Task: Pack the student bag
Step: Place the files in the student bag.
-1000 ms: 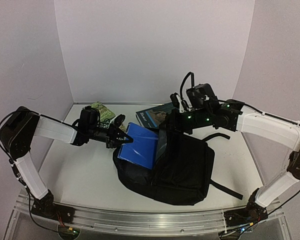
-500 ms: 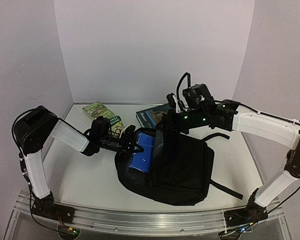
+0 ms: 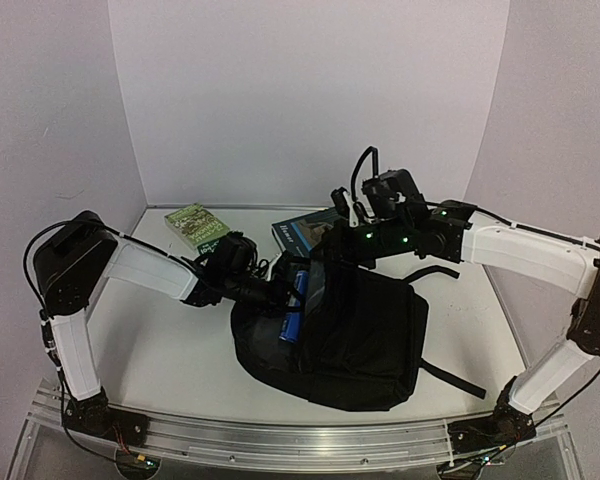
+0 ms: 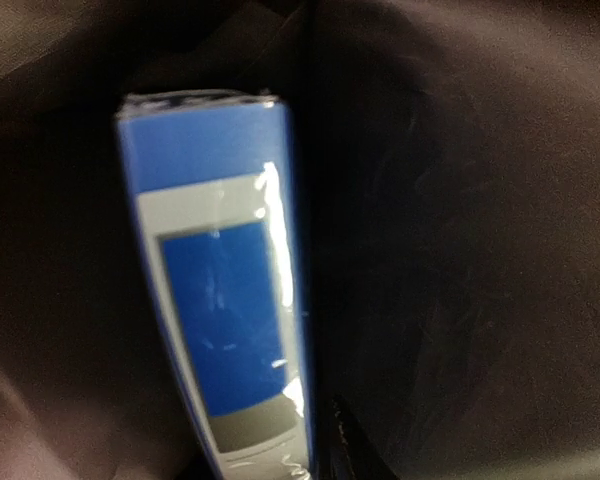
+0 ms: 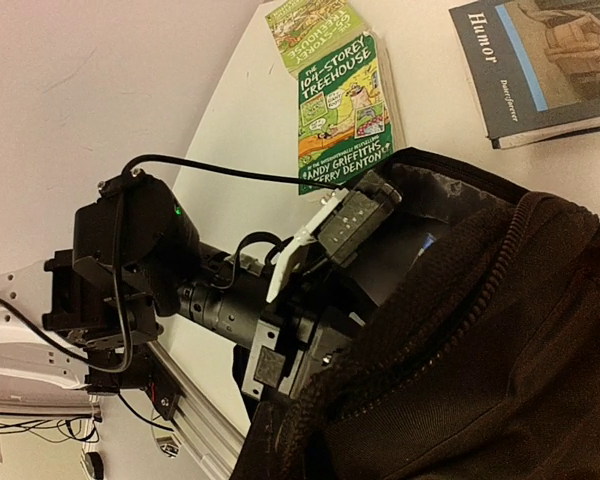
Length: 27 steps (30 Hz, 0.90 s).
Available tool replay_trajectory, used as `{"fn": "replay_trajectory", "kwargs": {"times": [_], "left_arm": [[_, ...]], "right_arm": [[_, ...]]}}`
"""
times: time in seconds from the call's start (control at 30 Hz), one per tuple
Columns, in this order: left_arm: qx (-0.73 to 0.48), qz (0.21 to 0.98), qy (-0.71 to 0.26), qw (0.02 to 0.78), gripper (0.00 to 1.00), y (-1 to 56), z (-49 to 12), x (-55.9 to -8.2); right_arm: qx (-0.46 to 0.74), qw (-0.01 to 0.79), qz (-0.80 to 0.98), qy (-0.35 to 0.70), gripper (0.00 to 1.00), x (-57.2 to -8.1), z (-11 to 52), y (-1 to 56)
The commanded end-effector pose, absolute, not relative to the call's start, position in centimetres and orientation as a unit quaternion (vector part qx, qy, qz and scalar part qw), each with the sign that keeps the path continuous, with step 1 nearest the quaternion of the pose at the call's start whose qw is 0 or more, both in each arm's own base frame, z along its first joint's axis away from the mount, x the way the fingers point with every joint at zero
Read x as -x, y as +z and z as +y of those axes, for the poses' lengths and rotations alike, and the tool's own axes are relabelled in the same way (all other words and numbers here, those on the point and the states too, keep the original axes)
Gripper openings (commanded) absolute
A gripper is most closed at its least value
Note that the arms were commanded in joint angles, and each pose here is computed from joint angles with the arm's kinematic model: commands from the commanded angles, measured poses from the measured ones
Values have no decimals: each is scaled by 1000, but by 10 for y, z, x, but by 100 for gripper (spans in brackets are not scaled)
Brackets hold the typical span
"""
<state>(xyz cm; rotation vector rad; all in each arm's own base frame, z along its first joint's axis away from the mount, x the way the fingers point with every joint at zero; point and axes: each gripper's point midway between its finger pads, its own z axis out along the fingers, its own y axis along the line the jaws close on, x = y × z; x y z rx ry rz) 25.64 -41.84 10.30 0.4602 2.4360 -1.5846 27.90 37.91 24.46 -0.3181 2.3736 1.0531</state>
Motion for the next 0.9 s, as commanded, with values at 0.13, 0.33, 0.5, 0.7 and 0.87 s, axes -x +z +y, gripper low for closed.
{"fn": "replay_trajectory", "kwargs": {"times": [0.13,0.33,0.5,0.7,0.87], "left_arm": [[-171,863,-451,151,51,95,-419,-270],[-165,892,-387,166,68,85,-400,-269],[-171,902,-357,175,69,83,-393,-267],[-184,904,-351,161,60,73,-399,-260],[-195,901,-356,150,55,67,-412,-256]], "right_arm": [[131,307,842,425,0,-283,390,279],[132,308,842,423,0,-283,389,278],[133,307,842,424,0,-284,391,277],[130,308,841,426,0,-284,390,279],[130,310,840,426,0,-283,388,281]]}}
